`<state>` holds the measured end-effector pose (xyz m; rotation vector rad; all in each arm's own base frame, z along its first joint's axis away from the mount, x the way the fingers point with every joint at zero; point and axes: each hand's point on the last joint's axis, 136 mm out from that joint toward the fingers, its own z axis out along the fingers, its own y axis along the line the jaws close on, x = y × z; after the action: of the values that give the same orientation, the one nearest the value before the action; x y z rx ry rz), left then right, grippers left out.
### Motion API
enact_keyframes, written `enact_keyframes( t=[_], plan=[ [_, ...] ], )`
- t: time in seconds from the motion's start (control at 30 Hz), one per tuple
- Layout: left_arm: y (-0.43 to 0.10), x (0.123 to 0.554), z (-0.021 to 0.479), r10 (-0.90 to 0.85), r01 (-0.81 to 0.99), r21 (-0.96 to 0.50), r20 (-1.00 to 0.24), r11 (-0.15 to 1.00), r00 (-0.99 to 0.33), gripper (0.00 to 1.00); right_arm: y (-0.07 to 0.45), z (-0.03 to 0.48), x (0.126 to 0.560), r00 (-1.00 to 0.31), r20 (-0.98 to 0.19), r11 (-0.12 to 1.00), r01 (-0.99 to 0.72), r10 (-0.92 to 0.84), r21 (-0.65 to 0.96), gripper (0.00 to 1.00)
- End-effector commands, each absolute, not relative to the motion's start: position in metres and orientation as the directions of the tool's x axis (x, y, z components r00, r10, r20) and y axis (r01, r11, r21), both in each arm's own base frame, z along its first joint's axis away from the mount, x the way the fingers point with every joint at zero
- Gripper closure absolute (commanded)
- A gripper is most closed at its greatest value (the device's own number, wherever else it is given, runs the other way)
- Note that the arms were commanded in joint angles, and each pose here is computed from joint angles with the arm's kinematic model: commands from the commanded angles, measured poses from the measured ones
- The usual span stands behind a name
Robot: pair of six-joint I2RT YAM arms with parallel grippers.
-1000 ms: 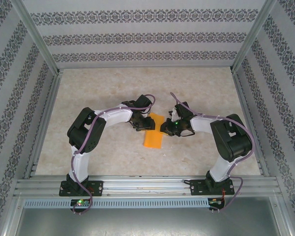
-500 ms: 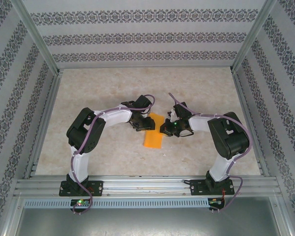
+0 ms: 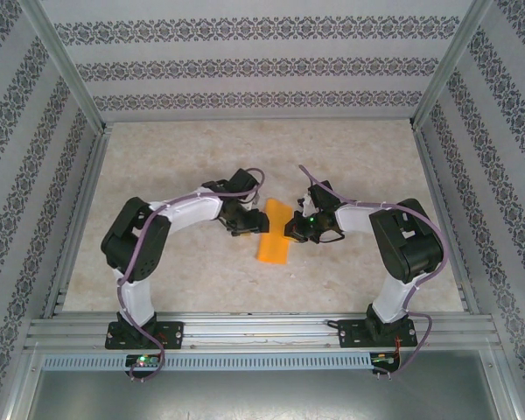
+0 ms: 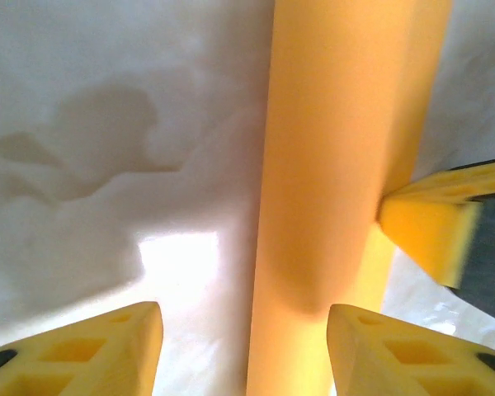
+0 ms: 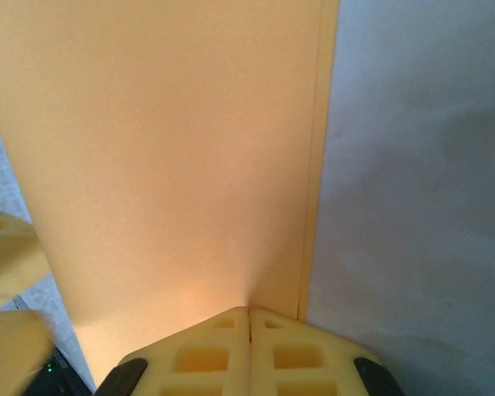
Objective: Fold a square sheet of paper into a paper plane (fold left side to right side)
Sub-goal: Hold the square sheet of paper at the center of the table, then first fold the square sheet of paper in half at the center of the table.
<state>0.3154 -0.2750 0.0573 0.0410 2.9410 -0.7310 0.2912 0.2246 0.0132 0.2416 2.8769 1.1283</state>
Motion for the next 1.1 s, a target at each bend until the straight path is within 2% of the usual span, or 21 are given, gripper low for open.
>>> enact_keyframes(
  t=[0.0,0.07,0.13,0.23,0.37,0.57,0.8,1.07],
  plan=[
    [-0.264,0.325,0.098,0.004,0.113,-0.492,-0.217,0.863,-0.976,0.46,0.201,-0.03,0.263,-0.977,0.112,0.824,0.213,0.181,0.526,1.0],
    [-0.271,0.326,0.112,0.021,0.161,-0.536,-0.257,0.829,-0.966,0.51,0.2,-0.031,0.263,-0.977,0.114,0.825,0.214,0.181,0.523,1.0],
    [-0.285,0.323,0.12,0.045,0.201,-0.604,-0.264,0.772,-0.963,0.62,0.2,-0.031,0.263,-0.977,0.115,0.826,0.215,0.181,0.522,1.0],
    [-0.309,0.315,0.121,0.081,0.21,-0.723,-0.21,0.658,-0.974,0.77,0.2,-0.032,0.264,-0.976,0.114,0.826,0.216,0.184,0.52,1.0],
    [-0.328,0.314,0.113,0.088,0.187,-0.803,-0.167,0.566,-0.982,0.88,0.2,-0.032,0.262,-0.976,0.117,0.829,0.217,0.182,0.515,1.0],
    [-0.329,0.312,0.081,0.123,0.164,-0.796,-0.114,0.583,-0.986,0.92,0.198,-0.034,0.262,-0.977,0.119,0.837,0.215,0.179,0.504,1.0],
    [-0.311,0.308,0.041,0.147,0.155,-0.705,-0.073,0.692,-0.986,0.92,0.196,-0.037,0.259,-0.976,0.126,0.844,0.216,0.176,0.491,1.0],
    [-0.289,0.309,0.017,0.102,0.112,-0.639,-0.054,0.761,-0.993,0.93,0.191,-0.041,0.256,-0.977,0.129,0.863,0.209,0.168,0.46,1.0]
  ],
)
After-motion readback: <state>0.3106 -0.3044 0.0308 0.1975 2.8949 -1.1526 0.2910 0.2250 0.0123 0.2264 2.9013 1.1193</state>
